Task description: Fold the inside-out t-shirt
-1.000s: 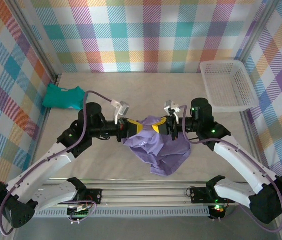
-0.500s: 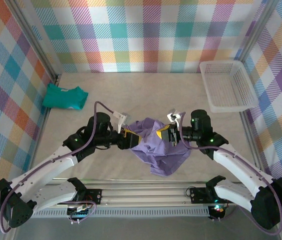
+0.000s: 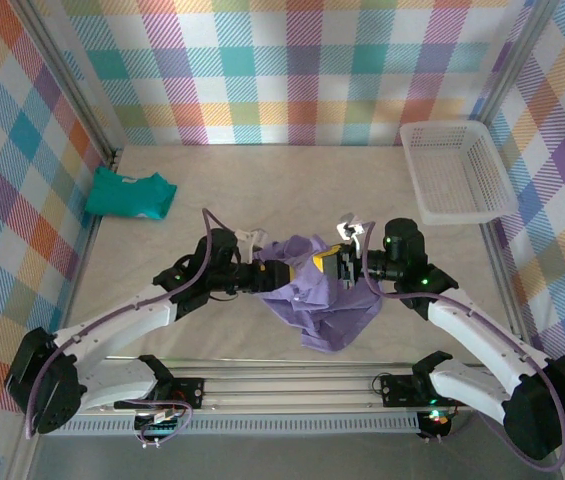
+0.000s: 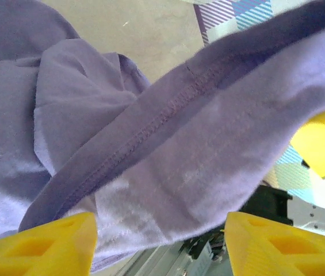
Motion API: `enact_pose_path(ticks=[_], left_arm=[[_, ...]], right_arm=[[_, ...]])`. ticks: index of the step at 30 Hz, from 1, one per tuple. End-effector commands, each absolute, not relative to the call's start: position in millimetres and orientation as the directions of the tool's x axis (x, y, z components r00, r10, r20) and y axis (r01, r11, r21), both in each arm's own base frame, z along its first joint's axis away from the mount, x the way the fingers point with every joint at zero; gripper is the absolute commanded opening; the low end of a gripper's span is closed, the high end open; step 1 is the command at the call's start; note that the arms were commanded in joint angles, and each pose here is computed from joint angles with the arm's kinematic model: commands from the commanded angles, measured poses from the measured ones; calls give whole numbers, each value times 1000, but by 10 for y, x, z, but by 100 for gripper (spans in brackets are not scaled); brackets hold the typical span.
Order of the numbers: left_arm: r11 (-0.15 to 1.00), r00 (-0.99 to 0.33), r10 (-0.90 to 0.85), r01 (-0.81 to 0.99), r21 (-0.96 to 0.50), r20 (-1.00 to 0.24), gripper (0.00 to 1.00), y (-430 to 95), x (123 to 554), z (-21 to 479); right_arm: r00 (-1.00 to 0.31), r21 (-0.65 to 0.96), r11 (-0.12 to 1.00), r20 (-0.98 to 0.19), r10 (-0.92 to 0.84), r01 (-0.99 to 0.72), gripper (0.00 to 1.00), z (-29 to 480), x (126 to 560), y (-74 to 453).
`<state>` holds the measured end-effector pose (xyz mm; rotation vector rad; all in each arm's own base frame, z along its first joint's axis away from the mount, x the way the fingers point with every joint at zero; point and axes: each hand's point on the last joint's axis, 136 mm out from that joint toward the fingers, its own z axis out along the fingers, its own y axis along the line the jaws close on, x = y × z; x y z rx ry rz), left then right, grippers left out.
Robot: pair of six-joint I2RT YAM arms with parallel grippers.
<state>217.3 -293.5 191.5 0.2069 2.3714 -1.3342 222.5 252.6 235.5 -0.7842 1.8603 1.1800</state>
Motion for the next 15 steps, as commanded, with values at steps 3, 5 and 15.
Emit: enact_pose_path(ticks=[3,5,15], left_arm=[[497,-909,-103,305,-813,-404,48,-3081,2316,1988],[493,-910,-100,307,-814,-404,39,-3100,2324,1982],[341,-813,-15,543,-767,-582,0,-3374,2091,2391]], right_arm=[[-465,415,364,-884,-57,-834,0,2479,2188,2501],[-463,413,366,-884,-58,-834,0,2476,2178,2497],[-658,453,730,-753,6,-511,15,1973,2417,1965]])
